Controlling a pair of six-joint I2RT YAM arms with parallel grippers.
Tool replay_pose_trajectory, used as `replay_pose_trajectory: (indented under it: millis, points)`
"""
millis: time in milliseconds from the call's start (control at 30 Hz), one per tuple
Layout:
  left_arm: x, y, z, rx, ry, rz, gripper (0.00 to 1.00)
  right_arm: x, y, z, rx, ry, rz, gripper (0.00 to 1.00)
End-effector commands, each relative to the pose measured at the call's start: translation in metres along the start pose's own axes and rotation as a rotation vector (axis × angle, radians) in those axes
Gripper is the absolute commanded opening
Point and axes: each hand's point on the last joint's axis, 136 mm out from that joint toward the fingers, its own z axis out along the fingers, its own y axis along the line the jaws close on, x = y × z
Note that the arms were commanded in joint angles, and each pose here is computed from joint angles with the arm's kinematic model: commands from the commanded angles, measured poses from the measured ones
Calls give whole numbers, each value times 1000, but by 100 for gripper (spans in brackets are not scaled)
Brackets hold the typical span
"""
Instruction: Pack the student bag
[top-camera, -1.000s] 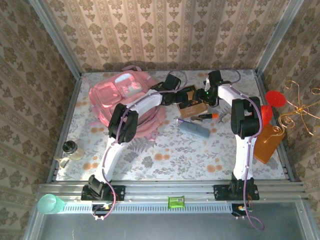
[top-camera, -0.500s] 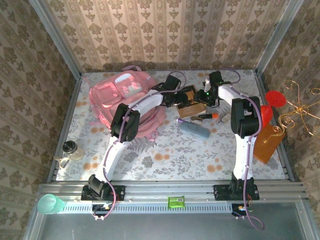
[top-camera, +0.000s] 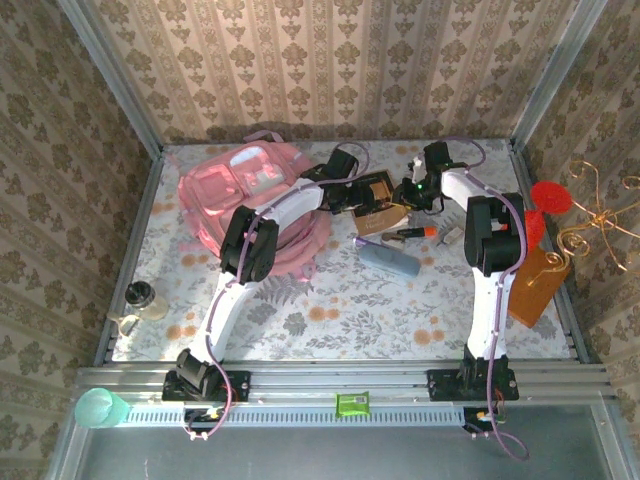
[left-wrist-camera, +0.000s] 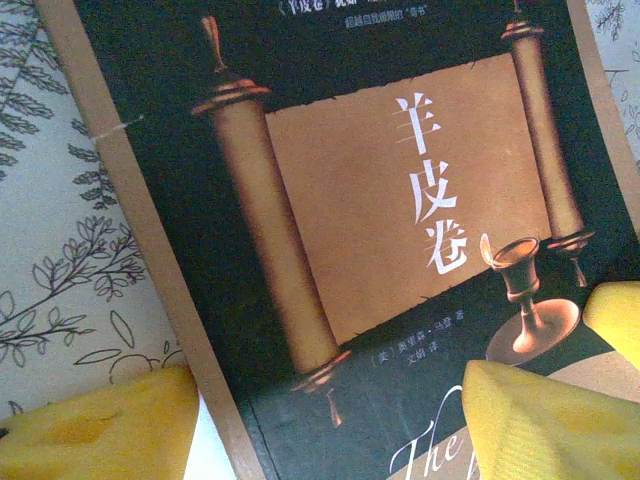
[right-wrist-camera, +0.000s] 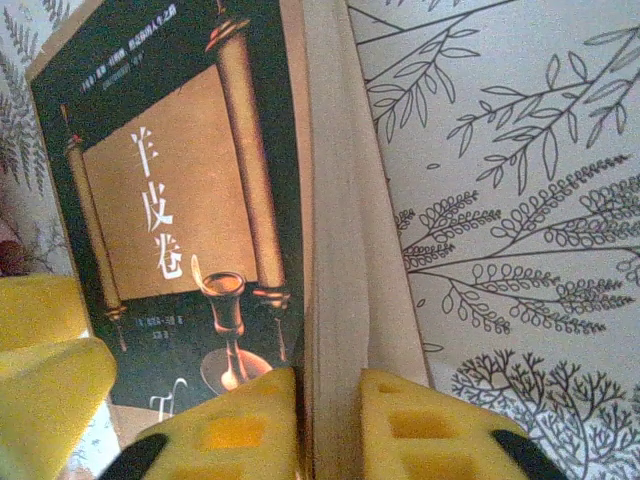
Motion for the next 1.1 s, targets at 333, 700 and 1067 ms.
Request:
replay_pose_trajectory:
  millis: [333, 700, 1067]
  points:
    - [-47, -22, -77, 124, -104, 50, 74, -32, 60, -54, -119, -171, -7, 0]
    - [-68, -37, -202, 239, -380, 175, 74, -50, 133, -127, -282, -319, -56, 0]
    - [-54, -28, -277, 432, -453, 91, 83, -27, 215, -229, -546, -483, -125, 0]
